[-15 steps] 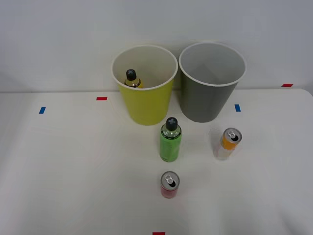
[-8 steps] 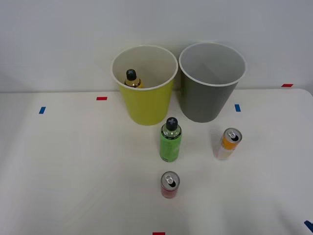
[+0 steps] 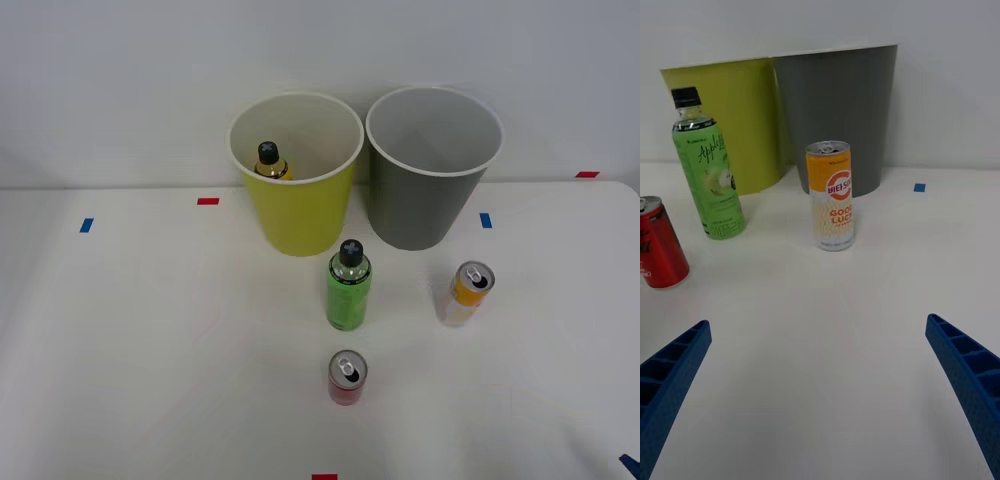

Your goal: Put cans in the gray bin, plastic bottles in the light green bin

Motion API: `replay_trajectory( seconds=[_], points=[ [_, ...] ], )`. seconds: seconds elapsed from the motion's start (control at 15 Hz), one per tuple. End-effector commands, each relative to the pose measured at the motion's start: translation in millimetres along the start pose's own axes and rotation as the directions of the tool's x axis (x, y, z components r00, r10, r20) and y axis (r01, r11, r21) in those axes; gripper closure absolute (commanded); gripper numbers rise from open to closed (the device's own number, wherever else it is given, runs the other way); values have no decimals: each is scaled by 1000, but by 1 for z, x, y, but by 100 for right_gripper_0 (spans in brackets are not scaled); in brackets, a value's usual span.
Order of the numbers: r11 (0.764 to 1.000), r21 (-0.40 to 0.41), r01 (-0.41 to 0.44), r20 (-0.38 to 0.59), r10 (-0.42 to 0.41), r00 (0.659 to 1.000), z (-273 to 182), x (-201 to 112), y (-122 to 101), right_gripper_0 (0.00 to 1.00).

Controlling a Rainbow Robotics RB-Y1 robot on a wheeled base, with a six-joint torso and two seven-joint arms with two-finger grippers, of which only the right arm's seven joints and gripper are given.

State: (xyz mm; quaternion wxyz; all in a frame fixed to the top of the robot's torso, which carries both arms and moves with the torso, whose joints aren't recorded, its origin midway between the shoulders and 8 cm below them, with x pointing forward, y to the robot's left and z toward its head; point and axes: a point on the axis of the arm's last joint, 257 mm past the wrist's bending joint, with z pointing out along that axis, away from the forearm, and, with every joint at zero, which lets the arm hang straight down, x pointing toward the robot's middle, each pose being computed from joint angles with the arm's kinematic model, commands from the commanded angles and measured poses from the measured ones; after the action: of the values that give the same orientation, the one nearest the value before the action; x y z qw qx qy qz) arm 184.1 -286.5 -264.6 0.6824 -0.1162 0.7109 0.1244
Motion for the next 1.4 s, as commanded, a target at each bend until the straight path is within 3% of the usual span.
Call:
replay_trajectory(
  seconds=[0.07, 1.13, 1.4],
  points=[
    [999, 2, -40, 1, 40, 999, -2, 3, 10, 0],
    [1000, 19, -21, 12, 21, 1000, -3, 1, 9, 0],
    [996, 35, -77, -2, 77, 997, -6, 6, 10, 0]
  ],
)
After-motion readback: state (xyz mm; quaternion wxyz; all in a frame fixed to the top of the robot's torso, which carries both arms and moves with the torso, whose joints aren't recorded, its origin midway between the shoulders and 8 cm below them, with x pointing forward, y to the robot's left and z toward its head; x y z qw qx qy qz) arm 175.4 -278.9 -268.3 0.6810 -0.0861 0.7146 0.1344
